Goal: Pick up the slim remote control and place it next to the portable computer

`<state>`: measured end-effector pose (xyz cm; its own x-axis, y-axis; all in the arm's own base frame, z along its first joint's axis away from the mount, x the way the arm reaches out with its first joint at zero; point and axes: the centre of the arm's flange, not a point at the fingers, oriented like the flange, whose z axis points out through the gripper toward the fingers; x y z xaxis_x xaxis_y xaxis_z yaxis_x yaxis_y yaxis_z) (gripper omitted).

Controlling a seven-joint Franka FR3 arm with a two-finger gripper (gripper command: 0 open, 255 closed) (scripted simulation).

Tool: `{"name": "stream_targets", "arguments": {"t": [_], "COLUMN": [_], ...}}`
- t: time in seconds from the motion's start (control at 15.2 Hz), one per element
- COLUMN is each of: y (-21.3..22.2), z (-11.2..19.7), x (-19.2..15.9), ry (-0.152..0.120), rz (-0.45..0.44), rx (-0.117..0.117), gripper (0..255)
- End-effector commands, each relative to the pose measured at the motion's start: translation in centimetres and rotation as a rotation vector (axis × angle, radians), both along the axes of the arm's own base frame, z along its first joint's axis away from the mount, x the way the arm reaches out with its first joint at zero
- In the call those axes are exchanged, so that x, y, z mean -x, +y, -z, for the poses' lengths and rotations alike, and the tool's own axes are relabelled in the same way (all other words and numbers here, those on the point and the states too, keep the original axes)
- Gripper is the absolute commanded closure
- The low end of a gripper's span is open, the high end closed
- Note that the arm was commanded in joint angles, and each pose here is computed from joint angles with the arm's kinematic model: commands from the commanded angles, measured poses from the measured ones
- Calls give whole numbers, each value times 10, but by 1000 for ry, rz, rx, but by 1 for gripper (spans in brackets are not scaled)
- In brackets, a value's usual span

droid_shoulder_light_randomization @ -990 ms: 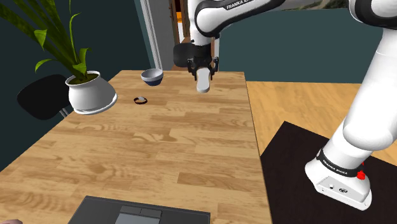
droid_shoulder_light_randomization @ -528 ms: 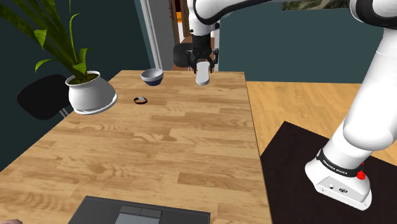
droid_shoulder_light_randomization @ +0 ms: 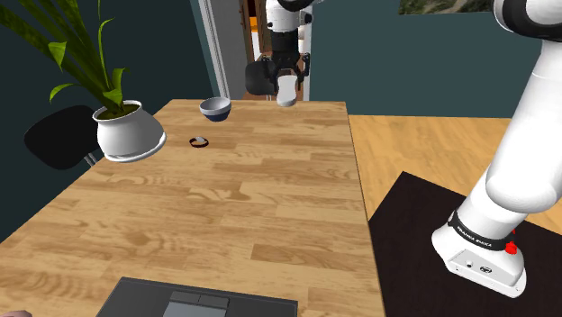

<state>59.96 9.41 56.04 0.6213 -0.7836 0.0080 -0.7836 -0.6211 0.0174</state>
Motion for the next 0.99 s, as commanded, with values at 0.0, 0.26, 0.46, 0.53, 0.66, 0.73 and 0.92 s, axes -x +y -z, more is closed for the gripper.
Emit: {"name": "stream_targets", "arguments": {"t": [0.0, 0.26, 0.46, 0.53, 0.66, 0.73, 0.92], "y": [0, 0, 0, 0, 0, 0, 0], "z": [-11, -32, -48, -53, -64, -69, -85], "x": [1, 1, 1, 1, 1, 1, 1], "ry": [0, 0, 0, 0, 0, 0, 0], "rz": [0, 0, 0, 0, 0, 0, 0], "rx": [0, 0, 0, 0, 0, 0, 0], "gripper": [255, 255, 255, 255, 255, 255, 255]}}
